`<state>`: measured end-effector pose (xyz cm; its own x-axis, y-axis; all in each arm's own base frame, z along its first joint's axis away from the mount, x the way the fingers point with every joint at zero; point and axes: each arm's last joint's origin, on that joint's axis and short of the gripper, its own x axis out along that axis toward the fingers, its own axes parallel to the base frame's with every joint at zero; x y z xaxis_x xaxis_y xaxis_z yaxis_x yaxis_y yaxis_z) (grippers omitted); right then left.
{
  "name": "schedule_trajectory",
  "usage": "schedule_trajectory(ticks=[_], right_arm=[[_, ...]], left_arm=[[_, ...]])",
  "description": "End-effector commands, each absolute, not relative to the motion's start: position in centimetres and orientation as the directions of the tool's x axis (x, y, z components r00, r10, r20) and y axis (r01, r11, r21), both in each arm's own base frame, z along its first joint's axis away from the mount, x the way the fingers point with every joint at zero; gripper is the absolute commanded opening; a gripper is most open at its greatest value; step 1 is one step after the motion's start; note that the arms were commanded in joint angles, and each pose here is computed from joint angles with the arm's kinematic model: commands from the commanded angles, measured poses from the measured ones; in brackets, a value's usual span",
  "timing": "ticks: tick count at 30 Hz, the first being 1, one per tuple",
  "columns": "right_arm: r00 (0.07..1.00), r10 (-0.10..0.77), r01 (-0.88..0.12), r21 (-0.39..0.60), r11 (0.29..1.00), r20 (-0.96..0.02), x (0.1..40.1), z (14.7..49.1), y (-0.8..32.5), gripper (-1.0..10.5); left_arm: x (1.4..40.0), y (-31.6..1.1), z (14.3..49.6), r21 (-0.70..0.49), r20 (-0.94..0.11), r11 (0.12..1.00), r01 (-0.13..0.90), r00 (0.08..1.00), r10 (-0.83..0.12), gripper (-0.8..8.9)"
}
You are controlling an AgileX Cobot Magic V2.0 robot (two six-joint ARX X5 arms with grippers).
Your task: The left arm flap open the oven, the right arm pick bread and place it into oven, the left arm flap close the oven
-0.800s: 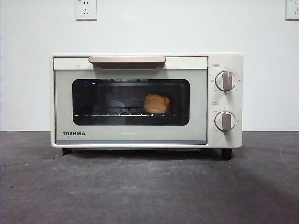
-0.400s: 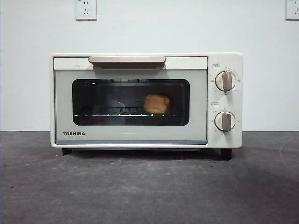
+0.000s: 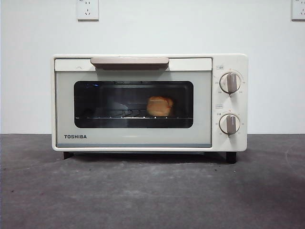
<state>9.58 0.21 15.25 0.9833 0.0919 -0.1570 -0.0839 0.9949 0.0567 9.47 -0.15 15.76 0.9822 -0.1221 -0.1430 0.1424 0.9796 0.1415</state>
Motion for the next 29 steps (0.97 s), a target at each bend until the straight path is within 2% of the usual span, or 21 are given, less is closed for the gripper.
schedule_trajectory(ticks=[1,29], right_arm=[[0.982,0.092,-0.08,0.083,0.993,-0.164,9.59,15.01,0.19,0.1],[0.984,0.093,-0.082,0.081,0.993,-0.15,9.61,15.15,0.2,0.1]], left_arm=[[9.55,-0.11,15.02,0.132,-0.168,0.981,0.139,0.979,-0.117,0.12],[9.55,-0.12,15.02,0.132,-0.168,0.981,0.14,0.979,-0.117,0.12]])
